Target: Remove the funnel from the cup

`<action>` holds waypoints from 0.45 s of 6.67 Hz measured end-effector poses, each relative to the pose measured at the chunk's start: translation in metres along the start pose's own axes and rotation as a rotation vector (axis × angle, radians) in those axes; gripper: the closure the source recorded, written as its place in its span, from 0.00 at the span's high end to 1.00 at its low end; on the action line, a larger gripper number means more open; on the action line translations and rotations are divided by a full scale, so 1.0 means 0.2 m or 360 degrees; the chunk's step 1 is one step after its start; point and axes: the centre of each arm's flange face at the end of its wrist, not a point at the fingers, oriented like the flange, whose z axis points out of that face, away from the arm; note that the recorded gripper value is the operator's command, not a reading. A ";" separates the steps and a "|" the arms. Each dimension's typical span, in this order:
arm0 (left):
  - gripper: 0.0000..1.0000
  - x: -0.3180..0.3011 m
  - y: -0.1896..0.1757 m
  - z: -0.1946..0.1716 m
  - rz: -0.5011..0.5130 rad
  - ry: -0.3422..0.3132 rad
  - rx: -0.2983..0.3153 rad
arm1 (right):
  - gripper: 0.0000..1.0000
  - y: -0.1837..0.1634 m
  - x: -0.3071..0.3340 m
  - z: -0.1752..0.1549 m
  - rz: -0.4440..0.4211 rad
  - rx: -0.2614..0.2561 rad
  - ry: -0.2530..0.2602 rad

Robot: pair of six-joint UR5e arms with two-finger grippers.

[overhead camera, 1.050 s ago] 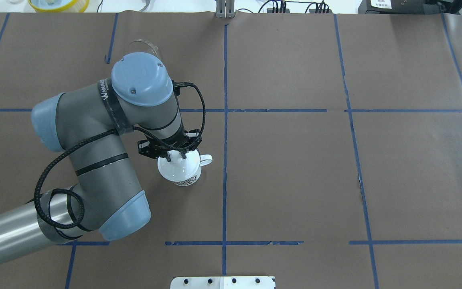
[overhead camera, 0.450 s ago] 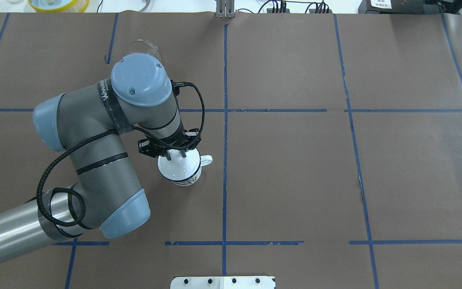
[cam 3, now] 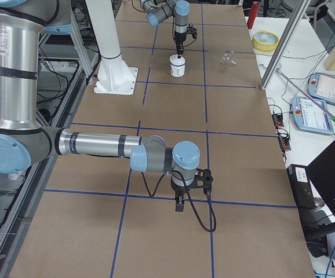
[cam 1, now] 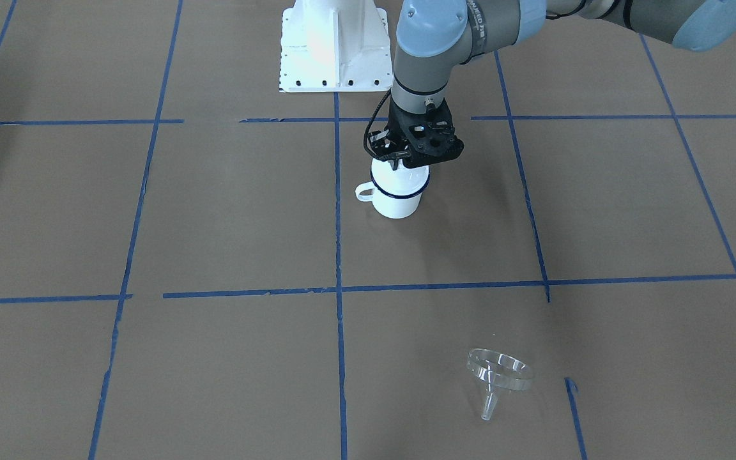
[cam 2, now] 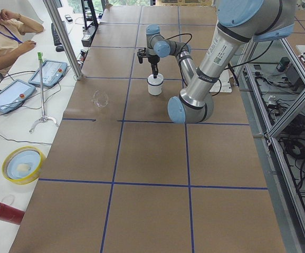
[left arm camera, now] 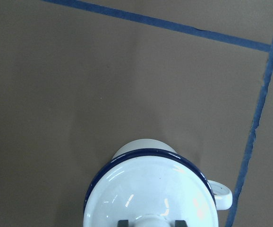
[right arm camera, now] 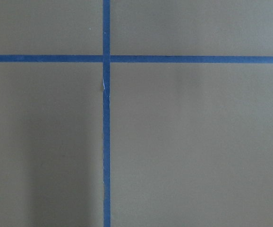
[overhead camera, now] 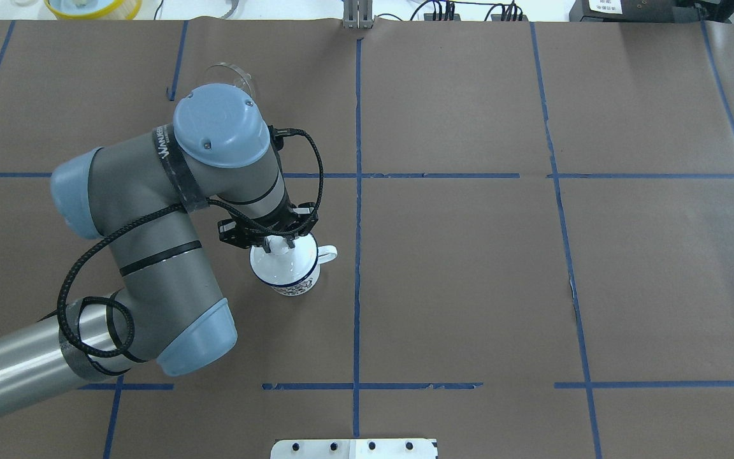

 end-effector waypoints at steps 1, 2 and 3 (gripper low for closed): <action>1.00 0.00 0.00 0.00 0.0002 0.0002 0.0000 | 1.00 0.00 0.00 0.00 0.0000 0.0000 0.0000; 1.00 0.00 0.00 -0.02 0.0006 0.0011 0.0006 | 1.00 0.00 0.00 0.00 0.0000 0.0000 0.0000; 1.00 0.00 0.00 -0.06 0.0012 0.0033 0.0020 | 1.00 0.00 0.00 0.00 0.0001 -0.0001 0.0000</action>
